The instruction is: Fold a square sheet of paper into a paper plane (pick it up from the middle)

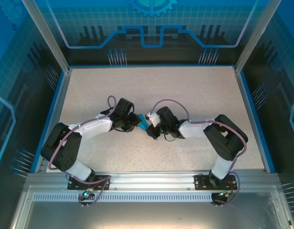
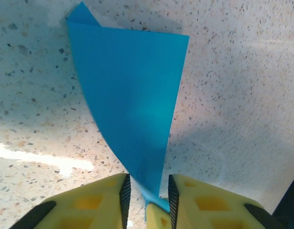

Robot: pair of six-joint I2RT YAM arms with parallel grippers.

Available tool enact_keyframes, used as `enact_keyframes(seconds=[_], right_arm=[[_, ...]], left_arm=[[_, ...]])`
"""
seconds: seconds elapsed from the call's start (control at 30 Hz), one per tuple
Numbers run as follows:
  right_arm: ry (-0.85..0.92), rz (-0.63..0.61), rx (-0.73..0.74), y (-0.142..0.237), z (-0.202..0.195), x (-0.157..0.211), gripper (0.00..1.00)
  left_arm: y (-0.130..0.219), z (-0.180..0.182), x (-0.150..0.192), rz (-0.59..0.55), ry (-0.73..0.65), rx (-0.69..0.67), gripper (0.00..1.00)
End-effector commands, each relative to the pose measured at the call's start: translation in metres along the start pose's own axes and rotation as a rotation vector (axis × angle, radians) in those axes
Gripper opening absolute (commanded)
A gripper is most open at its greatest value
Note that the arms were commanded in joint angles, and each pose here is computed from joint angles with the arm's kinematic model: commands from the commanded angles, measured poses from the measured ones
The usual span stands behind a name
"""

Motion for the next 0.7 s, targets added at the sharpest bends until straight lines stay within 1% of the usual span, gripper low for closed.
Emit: enact_keyframes(seconds=[0.0,0.07,0.13,0.17,0.23,0.27,0.3,0.4,0.6,0.67], right_arm=[[-0.112,0.021,-0.107,-0.004,0.004,-0.004,0.06],[-0.158,0.032,-0.152,-0.005,0.006,-0.006,0.06],[-0.209,0.043,-0.189,-0.005,0.008,-0.008,0.06],[-0.23,0.044,-0.212,-0.005,0.011,-0.01,0.06],[-0.276,0.057,-0.24,-0.006,0.012,-0.009,0.06],[-0.287,0.05,-0.256,-0.005,0.014,-0.015,0.06],[-0.3,0.041,-0.273,-0.005,0.017,-0.023,0.06],[-0.346,0.054,-0.292,-0.006,0.018,-0.029,0.07],[-0.396,0.08,-0.298,-0.013,0.017,-0.034,0.08],[-0.409,0.093,-0.287,-0.016,0.015,-0.033,0.08]], left_arm=[[0.022,-0.01,-0.012,-0.075,-0.052,0.03,0.45],[0.029,-0.012,-0.013,-0.099,-0.085,0.051,0.54],[0.037,-0.016,-0.013,-0.12,-0.13,0.083,0.6],[0.04,-0.017,-0.013,-0.129,-0.152,0.095,0.63],[0.043,-0.014,-0.013,-0.151,-0.186,0.103,0.65],[0.044,-0.012,-0.013,-0.164,-0.204,0.107,0.66],[0.045,-0.009,-0.013,-0.175,-0.222,0.109,0.67],[0.045,0.0,-0.013,-0.206,-0.262,0.101,0.68],[0.037,0.012,-0.012,-0.23,-0.297,0.113,0.69],[0.034,0.013,-0.012,-0.236,-0.303,0.117,0.68]])
Point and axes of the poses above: each hand's point on the last joint's axis, 136 mm out from that joint toward the fingers, its own y axis back along the fingers, its own z axis along the line the jaws close on, x = y × z, the point moved 2 cm from there along y, back along the fingers, and after that the axes turned 6 degrees about -y, right-handed, at the moved point
